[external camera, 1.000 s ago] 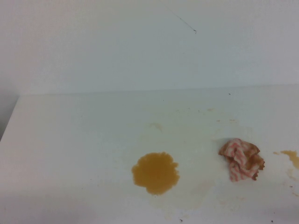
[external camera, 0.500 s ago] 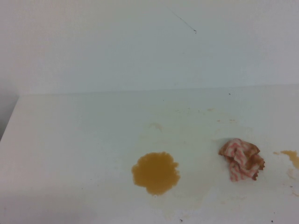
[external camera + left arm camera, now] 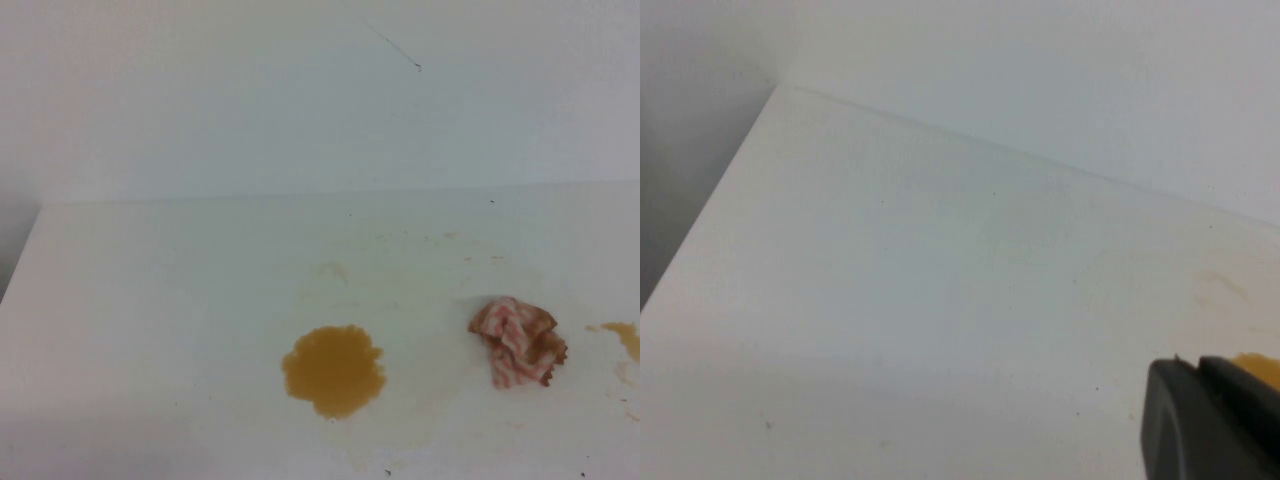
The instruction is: Wipe the table
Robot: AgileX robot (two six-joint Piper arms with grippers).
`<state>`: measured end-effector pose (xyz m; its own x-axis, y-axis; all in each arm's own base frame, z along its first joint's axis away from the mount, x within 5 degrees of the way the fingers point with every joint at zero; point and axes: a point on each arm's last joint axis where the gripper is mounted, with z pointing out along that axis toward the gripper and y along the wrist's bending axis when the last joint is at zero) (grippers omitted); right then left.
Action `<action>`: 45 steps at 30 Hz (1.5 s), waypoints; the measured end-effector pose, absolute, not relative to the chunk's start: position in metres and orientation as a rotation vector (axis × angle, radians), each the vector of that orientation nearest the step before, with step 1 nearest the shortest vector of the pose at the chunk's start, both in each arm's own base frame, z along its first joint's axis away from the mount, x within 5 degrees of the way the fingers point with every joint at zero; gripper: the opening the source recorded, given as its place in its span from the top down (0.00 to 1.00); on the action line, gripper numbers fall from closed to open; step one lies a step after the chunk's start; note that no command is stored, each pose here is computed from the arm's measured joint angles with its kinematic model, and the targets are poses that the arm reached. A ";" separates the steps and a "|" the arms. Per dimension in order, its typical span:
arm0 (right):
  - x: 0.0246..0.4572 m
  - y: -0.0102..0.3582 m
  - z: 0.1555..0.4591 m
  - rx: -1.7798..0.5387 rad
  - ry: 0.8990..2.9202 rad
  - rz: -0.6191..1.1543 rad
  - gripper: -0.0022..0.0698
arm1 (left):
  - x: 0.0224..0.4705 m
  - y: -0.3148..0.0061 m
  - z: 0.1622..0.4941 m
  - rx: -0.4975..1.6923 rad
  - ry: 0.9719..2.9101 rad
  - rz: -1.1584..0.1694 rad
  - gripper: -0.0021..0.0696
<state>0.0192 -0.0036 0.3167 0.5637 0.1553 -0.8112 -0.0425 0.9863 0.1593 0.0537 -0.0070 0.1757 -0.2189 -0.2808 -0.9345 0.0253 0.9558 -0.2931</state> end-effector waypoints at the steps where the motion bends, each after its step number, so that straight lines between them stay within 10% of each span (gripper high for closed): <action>1: 0.017 -0.003 0.324 0.105 0.979 0.084 0.97 | 0.054 -0.007 0.176 -0.191 1.773 -0.284 0.97; 15: 0.086 0.005 0.389 0.053 1.667 0.129 0.97 | 0.054 -0.007 0.176 -0.191 1.773 -0.284 0.97; 28: 0.133 0.017 0.350 -0.056 2.246 0.262 0.97 | 0.054 -0.007 0.176 -0.191 1.773 -0.284 0.97; 45: 0.187 0.028 0.313 -0.075 2.450 0.468 0.97 | 0.054 -0.007 0.176 -0.191 1.773 -0.284 0.97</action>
